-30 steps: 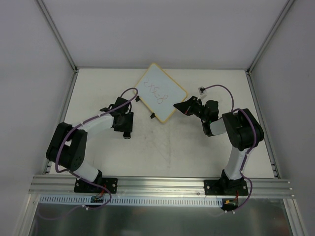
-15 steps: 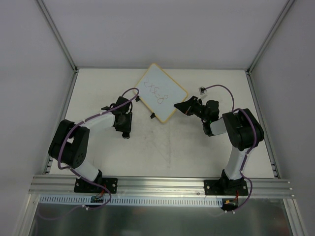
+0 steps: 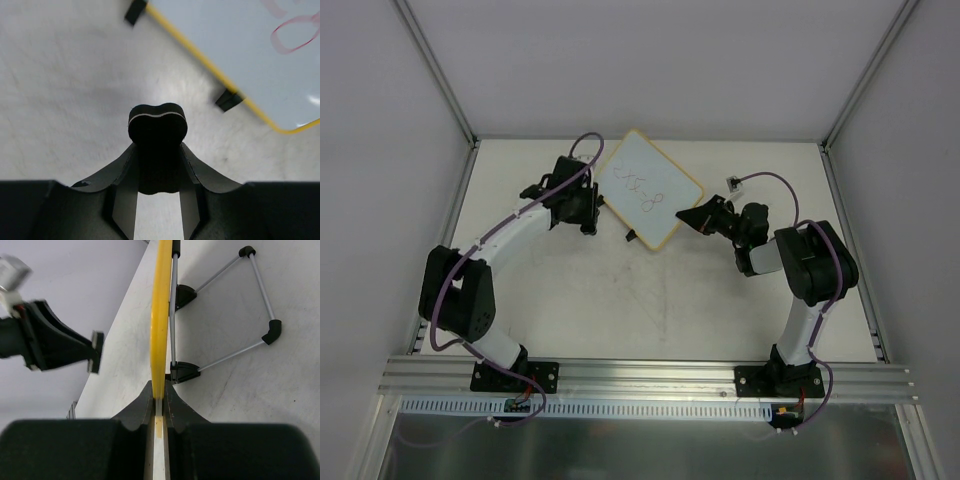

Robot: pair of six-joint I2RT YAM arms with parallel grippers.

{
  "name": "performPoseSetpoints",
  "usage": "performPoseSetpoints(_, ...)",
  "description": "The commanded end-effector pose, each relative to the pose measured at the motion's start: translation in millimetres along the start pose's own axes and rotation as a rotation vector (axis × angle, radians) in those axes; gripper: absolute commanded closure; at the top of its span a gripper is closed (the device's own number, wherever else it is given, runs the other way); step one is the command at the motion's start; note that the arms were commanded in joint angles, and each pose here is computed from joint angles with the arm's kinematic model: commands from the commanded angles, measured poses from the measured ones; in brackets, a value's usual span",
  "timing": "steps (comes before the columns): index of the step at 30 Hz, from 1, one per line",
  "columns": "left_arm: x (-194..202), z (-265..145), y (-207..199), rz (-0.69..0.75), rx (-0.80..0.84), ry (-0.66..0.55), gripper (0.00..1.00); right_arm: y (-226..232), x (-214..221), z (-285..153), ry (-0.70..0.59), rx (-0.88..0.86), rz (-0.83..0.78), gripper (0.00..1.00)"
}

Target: Erase the whiteboard

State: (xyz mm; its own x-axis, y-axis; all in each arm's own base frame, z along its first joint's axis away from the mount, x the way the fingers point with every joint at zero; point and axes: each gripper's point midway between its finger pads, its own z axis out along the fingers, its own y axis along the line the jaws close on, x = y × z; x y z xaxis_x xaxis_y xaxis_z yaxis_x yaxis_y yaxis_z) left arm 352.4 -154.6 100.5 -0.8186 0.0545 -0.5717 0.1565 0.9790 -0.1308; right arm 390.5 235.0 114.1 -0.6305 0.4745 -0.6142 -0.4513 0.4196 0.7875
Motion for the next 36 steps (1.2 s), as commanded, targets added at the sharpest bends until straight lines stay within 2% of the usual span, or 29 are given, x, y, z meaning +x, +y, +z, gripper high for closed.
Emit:
performPoseSetpoints(1, -71.2, -23.1, -21.7, 0.067, 0.071, -0.169, 1.00, 39.9, -34.7, -3.0, -0.106, -0.140, -0.127, 1.00)
performPoseSetpoints(4, -108.7, -25.7, -24.5, 0.085, 0.075, -0.234, 1.00, 39.5, -34.0, -3.9, -0.101, -0.142, -0.124, 1.00)
performPoseSetpoints(6, -133.6, -28.9, -31.5, 0.078, 0.150, -0.276, 1.00, 41.0, -33.2, -3.9, -0.097, -0.147, -0.123, 1.00)
performPoseSetpoints(11, -166.4, -12.7, -33.0, 0.114, 0.186, -0.314, 1.00, 41.2, -34.5, -3.1, -0.100, -0.148, -0.127, 1.00)
performPoseSetpoints(18, -176.3, 14.0, -30.1, 0.188, 0.171, -0.368, 1.00, 40.3, -34.1, -1.6, -0.098, -0.148, -0.123, 1.00)
performPoseSetpoints(19, -186.6, 11.6, -32.7, 0.197, 0.184, -0.428, 1.00, 39.5, -33.9, -1.5, -0.095, -0.148, -0.120, 1.00)
performPoseSetpoints(23, -191.3, 18.7, -30.5, 0.203, 0.171, -0.502, 1.00, 41.1, -34.5, -0.3, -0.097, -0.152, -0.123, 1.00)
performPoseSetpoints(27, -197.8, 28.8, -26.4, 0.220, 0.148, -0.532, 1.00, 39.0, -33.5, 0.1, -0.096, -0.148, -0.122, 1.00)
performPoseSetpoints(36, -207.1, 61.0, -27.7, 0.238, 0.140, -0.519, 1.00, 39.8, -33.2, 0.7, -0.092, -0.152, -0.132, 1.00)
